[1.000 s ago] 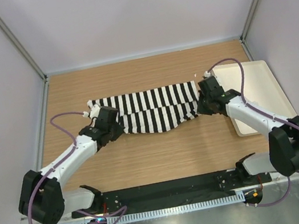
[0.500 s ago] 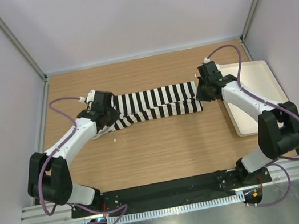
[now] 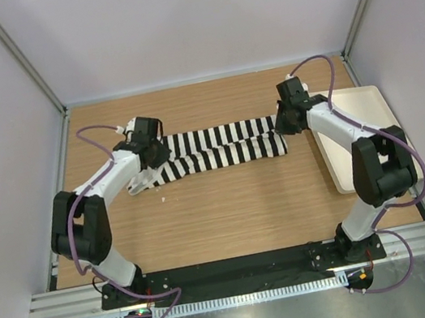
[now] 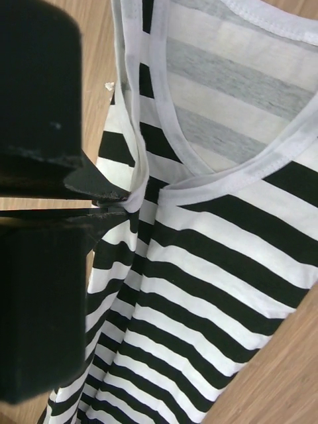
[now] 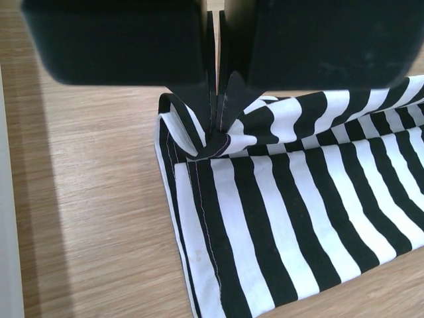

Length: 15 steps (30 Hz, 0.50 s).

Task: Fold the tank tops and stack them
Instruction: Fold the tank top

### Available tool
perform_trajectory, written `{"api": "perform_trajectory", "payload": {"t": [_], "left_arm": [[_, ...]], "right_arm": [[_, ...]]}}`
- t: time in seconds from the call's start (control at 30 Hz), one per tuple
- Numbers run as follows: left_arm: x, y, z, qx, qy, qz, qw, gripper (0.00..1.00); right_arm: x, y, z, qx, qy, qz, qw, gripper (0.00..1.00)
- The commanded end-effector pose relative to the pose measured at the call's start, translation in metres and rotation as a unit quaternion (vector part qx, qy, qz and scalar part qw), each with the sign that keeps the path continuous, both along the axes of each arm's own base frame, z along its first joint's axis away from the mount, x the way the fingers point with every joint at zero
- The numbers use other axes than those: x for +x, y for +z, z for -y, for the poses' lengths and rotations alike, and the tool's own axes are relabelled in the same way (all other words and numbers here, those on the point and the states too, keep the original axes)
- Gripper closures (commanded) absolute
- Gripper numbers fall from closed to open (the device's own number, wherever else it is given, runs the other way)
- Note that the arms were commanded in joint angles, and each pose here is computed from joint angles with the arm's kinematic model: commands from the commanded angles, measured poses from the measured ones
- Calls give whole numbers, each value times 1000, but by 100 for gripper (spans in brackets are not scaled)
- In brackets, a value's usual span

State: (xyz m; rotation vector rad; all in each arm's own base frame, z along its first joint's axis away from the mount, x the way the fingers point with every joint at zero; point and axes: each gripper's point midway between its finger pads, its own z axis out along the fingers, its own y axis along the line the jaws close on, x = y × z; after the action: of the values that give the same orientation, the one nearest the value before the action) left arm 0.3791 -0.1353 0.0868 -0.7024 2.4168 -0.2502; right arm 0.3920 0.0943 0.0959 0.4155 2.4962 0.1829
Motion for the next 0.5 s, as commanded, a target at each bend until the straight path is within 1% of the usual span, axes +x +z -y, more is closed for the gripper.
{"api": "perform_trajectory", "payload": {"t": [0.0,0.1,0.13,0.47], "left_arm": [[21,13,1,9,-9,21,1000,100],[28,16,4,12,-15,22,1000,99],[30,10,4,16,-16,15,1000,99],[49,3,8,33,-25,3,999,100]], "right_arm": [[21,16,6,-12,-10,30,999,99],[27,13,7,-13,-14,27,999,99],[29,12,7,-14,-16,26,999,99],[50,5,13,-26,-31,17,999,99]]}}
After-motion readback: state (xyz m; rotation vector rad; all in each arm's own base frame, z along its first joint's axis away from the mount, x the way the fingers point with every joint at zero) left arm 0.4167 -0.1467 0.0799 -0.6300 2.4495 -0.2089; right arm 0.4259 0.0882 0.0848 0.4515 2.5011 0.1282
